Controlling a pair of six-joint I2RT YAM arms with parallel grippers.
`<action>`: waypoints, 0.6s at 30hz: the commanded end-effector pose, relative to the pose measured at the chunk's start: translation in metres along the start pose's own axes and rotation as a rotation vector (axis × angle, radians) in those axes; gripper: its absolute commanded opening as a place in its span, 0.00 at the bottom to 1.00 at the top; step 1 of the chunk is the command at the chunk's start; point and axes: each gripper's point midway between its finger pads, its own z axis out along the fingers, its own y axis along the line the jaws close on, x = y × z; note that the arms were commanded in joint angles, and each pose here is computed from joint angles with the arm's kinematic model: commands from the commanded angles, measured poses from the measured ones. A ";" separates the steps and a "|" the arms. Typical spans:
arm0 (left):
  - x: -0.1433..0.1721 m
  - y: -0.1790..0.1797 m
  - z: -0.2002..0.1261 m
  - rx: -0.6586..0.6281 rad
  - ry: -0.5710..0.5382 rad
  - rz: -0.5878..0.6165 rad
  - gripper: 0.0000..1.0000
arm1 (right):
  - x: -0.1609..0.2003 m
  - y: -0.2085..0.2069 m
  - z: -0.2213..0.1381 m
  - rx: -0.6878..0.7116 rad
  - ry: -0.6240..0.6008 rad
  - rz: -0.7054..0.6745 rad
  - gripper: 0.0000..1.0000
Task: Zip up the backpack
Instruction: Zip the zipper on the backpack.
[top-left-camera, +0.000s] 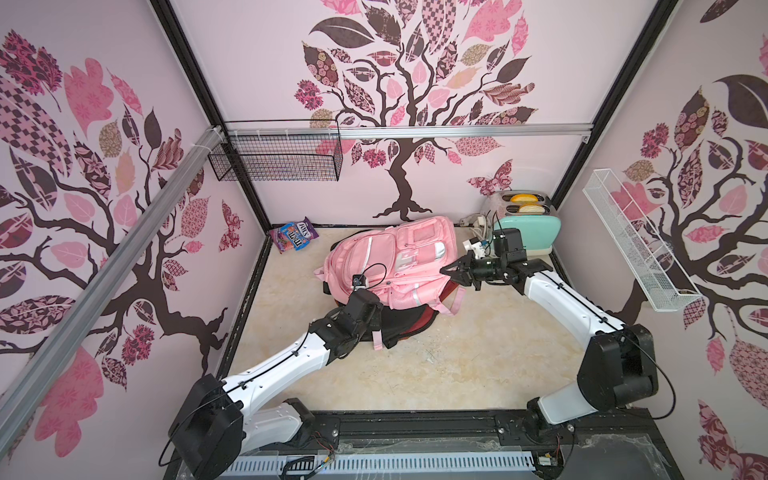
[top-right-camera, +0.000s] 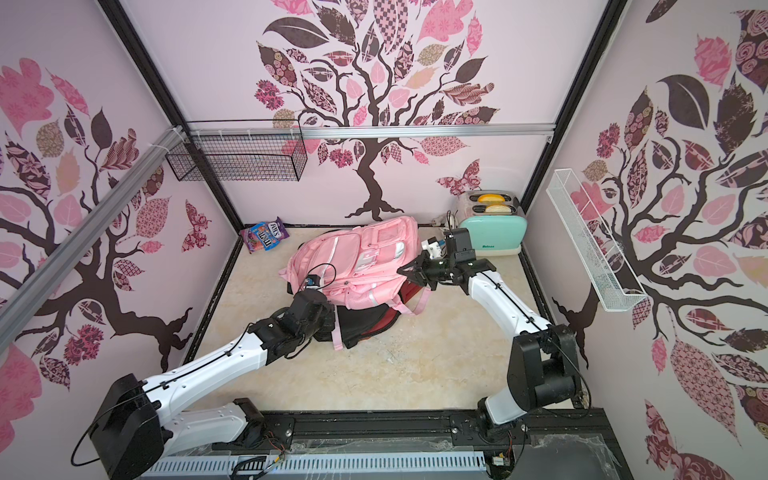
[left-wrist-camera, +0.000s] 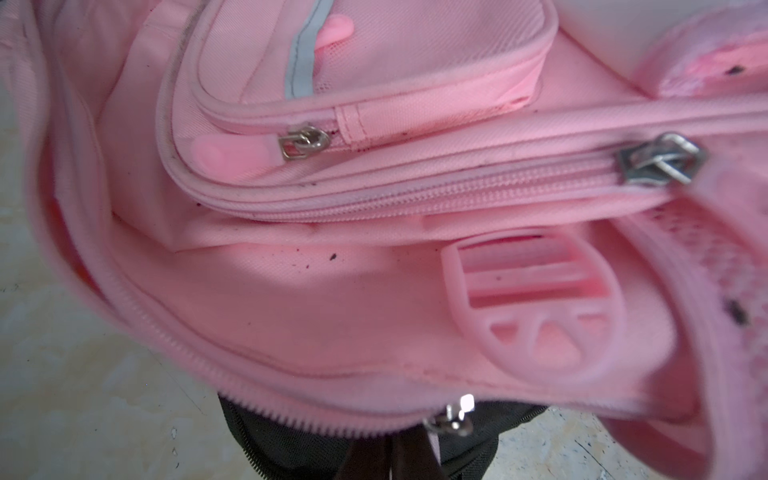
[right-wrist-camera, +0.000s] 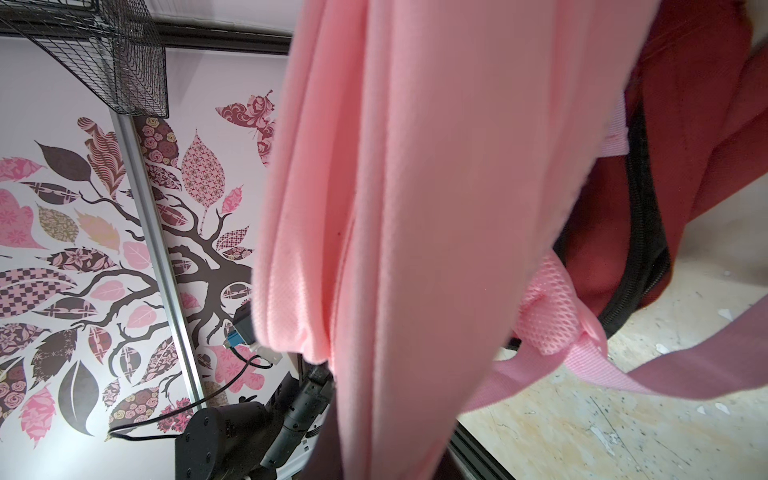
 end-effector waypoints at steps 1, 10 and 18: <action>-0.006 -0.002 -0.006 0.076 -0.004 -0.045 0.00 | -0.021 0.020 -0.014 -0.019 -0.095 -0.155 0.00; 0.014 -0.024 -0.013 0.298 0.138 -0.140 0.00 | -0.033 -0.006 -0.007 0.097 -0.123 -0.158 0.00; 0.033 -0.029 -0.015 0.338 0.192 -0.143 0.12 | -0.033 -0.006 -0.006 0.095 -0.116 -0.151 0.00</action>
